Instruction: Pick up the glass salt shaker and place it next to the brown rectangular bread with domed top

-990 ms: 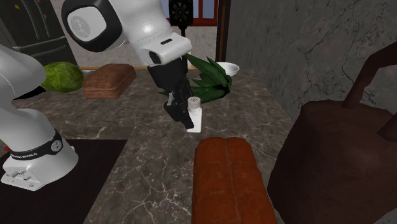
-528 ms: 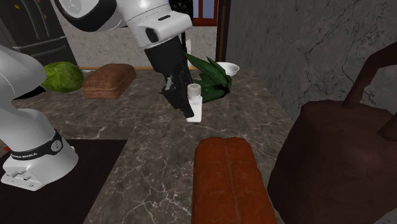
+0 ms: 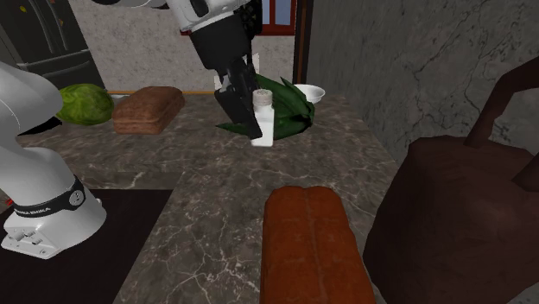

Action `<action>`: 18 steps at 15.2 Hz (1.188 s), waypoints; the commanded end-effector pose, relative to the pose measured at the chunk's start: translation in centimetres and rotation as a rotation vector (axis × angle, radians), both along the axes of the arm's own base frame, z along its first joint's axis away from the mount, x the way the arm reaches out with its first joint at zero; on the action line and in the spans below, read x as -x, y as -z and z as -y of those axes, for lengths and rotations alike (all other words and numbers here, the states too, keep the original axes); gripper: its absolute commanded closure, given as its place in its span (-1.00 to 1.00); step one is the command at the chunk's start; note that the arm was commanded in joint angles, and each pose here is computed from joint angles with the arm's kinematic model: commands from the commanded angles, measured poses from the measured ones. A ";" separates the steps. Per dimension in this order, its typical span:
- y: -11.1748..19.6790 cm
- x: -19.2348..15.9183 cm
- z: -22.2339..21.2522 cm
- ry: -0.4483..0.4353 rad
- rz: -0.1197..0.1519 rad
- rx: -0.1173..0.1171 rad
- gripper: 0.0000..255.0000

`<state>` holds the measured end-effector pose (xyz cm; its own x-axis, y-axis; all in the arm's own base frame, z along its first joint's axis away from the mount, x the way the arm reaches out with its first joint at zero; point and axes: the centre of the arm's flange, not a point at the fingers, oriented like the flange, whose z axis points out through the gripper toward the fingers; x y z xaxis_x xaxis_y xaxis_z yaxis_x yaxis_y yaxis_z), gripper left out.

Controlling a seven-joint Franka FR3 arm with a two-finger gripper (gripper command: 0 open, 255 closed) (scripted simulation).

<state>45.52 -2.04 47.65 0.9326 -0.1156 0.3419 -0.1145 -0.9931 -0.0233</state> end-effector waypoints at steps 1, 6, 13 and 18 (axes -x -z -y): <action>-1.1 0.0 0.0 0.000 -0.001 0.000 1.00; -1.5 3.8 -3.6 0.000 -0.001 0.000 1.00; -1.5 10.6 -10.0 0.000 -0.001 0.000 1.00; -1.5 15.4 -14.5 0.000 -0.001 0.000 1.00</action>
<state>31.26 11.13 49.14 0.9328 -0.1141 0.3418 -0.1129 -0.9933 -0.0235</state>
